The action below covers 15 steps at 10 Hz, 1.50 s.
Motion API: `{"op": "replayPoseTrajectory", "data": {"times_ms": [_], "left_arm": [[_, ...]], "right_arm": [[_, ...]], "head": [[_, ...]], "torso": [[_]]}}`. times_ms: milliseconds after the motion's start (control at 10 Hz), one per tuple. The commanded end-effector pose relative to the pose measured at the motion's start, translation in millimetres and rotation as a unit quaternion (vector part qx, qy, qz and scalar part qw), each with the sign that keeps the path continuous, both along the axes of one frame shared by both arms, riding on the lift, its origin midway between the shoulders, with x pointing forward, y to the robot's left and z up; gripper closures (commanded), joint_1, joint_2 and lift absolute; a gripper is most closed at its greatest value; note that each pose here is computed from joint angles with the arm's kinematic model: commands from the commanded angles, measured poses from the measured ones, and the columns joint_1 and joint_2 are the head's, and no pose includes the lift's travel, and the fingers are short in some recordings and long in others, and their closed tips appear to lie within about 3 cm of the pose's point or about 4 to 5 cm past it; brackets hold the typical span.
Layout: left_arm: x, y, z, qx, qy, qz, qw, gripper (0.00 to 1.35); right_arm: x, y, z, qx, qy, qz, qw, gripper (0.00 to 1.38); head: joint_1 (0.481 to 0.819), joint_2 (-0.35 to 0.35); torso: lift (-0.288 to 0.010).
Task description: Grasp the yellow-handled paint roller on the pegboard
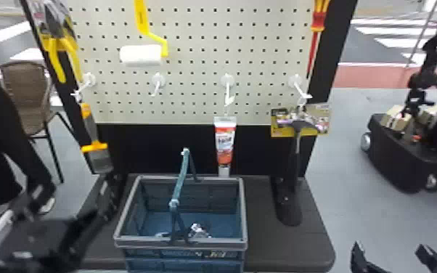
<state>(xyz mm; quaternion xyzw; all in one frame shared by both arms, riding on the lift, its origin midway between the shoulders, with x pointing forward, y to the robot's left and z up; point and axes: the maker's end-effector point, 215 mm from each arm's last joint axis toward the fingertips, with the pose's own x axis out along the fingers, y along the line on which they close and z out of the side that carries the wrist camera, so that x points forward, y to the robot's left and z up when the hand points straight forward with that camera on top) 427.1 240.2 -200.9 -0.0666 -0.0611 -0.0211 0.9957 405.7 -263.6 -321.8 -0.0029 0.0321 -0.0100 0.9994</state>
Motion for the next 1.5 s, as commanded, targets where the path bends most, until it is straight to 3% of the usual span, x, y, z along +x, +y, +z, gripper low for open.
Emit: {"op": "replayPoseTrajectory", "data": {"times_ms": [0, 600, 900, 1100, 1400], "left_arm": [[7.8, 11.5, 50.5, 0.025, -0.022, -0.001, 0.9994, 0.15], [57.6, 40.5, 155.0, 0.073, -0.075, -0.008, 0.9945, 0.14], [96.6, 51.9, 175.5, 0.088, -0.102, -0.062, 0.9888, 0.14], [103.2, 45.6, 199.5, 0.111, -0.132, -0.086, 0.9813, 0.14], [135.8, 45.8, 207.4, 0.089, -0.123, -0.148, 0.9774, 0.15]], "right_arm": [[0.0, 1.0, -0.7, 0.001, 0.001, 0.001, 1.000, 0.14], [2.7, 7.4, -1.1, 0.005, 0.001, 0.007, 1.000, 0.14], [4.9, 11.8, 1.1, 0.007, -0.002, 0.014, 1.000, 0.14], [7.5, 13.5, 3.2, 0.007, -0.005, 0.017, 1.000, 0.14], [7.6, 14.9, 4.6, 0.007, -0.006, 0.020, 1.000, 0.14]], "head": [[0.549, 0.000], [0.549, 0.000], [0.549, 0.000], [0.549, 0.000], [0.549, 0.000]], "torso": [[-0.100], [-0.100], [-0.100], [-0.100], [-0.100]]}}
